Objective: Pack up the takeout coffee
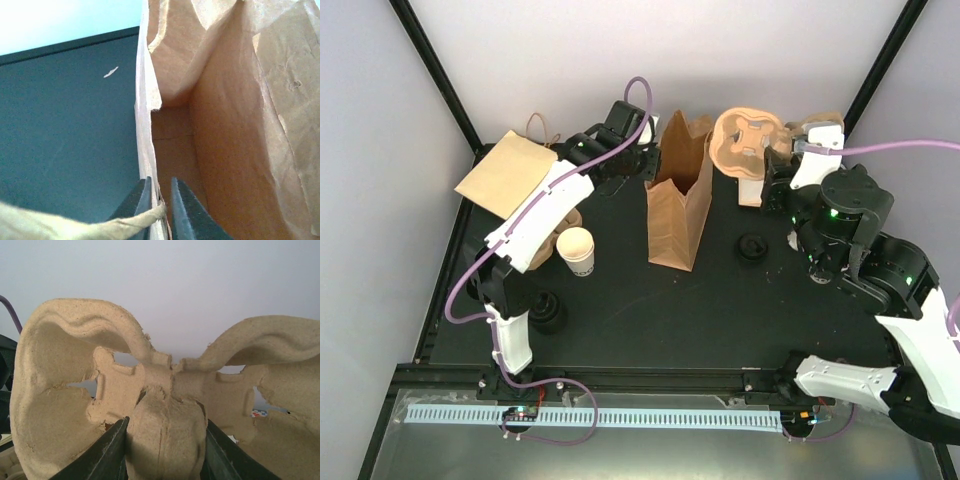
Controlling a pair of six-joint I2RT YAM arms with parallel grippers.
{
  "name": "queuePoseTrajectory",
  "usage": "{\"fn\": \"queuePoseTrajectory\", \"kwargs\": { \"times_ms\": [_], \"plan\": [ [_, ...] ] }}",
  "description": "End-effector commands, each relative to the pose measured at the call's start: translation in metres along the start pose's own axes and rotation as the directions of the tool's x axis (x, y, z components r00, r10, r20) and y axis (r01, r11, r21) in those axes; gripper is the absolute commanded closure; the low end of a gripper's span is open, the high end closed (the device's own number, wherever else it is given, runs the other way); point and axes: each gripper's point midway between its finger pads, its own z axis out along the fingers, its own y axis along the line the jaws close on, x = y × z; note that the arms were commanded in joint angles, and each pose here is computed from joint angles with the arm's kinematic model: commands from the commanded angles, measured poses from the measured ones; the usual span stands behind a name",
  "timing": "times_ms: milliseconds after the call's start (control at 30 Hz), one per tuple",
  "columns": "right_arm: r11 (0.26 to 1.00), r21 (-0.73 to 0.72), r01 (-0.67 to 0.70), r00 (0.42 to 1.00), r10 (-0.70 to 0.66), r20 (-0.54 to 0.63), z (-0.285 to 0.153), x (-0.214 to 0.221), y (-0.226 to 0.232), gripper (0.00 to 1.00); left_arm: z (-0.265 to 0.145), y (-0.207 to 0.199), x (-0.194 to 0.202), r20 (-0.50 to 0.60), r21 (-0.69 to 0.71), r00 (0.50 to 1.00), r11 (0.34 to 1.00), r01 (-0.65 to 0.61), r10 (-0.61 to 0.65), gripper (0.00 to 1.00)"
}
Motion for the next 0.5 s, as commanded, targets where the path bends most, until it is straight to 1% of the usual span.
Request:
{"fn": "queuePoseTrajectory", "kwargs": {
  "times_ms": [0,33,67,300,467],
  "plan": [
    [1.000,0.027,-0.007,1.000,0.006,0.023,-0.001,-0.008,-0.005,0.62,-0.022,-0.002,-0.010,0.029,-0.005,0.998,0.999,-0.048,0.048,0.94],
    [1.000,0.019,-0.010,1.000,0.009,0.020,-0.001,-0.007,-0.004,0.62,-0.026,-0.003,-0.010,0.031,-0.003,0.998,0.998,-0.061,0.061,0.98],
    [1.000,0.011,-0.011,1.000,0.011,0.015,-0.001,-0.007,-0.003,0.62,-0.031,-0.003,-0.011,0.035,-0.003,0.997,0.997,-0.075,0.075,0.98],
    [0.996,-0.087,-0.001,0.999,-0.003,-0.052,0.002,0.008,0.017,0.63,-0.078,0.002,-0.014,0.081,-0.032,0.971,0.974,-0.222,0.224,0.98],
    [0.990,-0.140,-0.020,0.995,0.005,-0.101,0.005,0.021,0.029,0.63,-0.095,0.008,-0.001,0.112,-0.047,0.949,0.955,-0.292,0.295,0.98]
  ]
}}
